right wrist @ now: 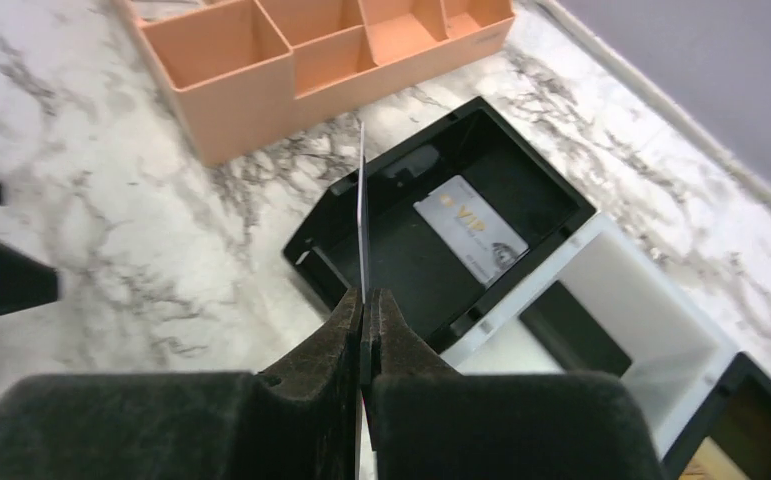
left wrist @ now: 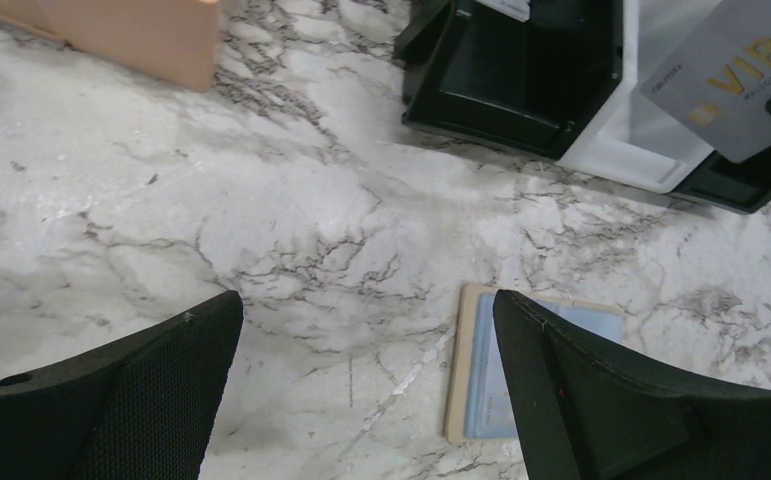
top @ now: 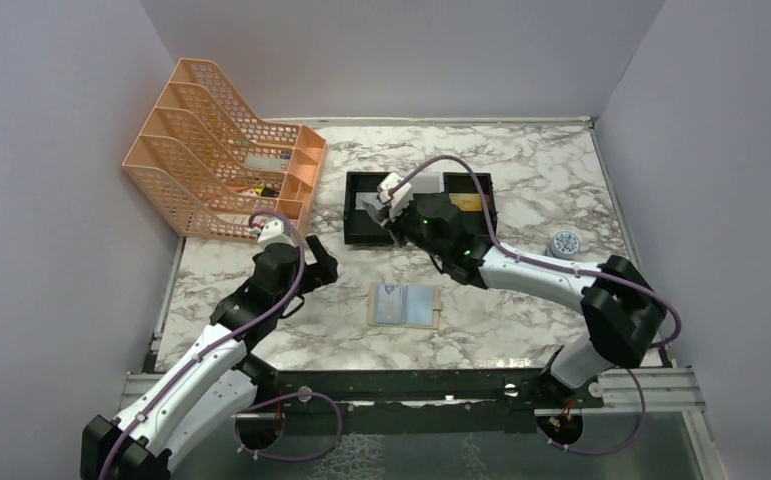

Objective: Take the credit cards out of the card holder

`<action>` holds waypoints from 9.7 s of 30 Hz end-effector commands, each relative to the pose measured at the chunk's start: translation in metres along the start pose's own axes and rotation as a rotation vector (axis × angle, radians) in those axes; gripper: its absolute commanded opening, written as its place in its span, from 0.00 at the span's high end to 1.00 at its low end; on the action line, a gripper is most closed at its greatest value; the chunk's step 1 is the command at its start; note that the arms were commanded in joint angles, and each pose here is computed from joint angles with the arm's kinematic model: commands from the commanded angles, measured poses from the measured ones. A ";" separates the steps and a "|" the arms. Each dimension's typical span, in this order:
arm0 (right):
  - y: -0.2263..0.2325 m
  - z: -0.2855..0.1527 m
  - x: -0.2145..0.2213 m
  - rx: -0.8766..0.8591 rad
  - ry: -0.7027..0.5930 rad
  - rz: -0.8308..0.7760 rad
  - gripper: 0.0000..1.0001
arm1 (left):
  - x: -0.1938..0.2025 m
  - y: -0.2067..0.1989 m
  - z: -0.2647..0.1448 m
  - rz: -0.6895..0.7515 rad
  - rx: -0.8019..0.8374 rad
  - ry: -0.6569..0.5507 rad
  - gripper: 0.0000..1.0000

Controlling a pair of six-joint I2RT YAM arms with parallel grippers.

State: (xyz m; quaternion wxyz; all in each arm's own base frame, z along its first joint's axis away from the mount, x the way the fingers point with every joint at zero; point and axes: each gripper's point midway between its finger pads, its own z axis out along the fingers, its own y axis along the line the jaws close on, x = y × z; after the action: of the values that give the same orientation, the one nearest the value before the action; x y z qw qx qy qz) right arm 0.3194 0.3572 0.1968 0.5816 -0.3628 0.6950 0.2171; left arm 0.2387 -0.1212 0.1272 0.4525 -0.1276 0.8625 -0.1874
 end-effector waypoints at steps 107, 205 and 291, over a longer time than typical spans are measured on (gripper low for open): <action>0.032 -0.083 0.103 0.044 0.161 0.779 0.12 | 0.029 -0.053 -0.006 0.050 0.313 0.157 0.01; 0.078 -0.087 0.136 -0.349 0.317 1.050 0.56 | 0.121 -0.098 0.042 0.126 0.435 0.420 0.52; 0.071 -0.078 0.190 -0.170 0.493 1.091 0.92 | 0.163 -0.085 0.046 0.218 0.382 0.506 0.70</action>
State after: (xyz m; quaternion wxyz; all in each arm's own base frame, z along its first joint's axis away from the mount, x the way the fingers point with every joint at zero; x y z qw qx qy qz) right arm 0.1988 0.2985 0.0227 0.1646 -0.0377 0.8724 0.4587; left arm 0.1901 -0.2711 0.0360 0.2702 0.1110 0.8944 -0.3388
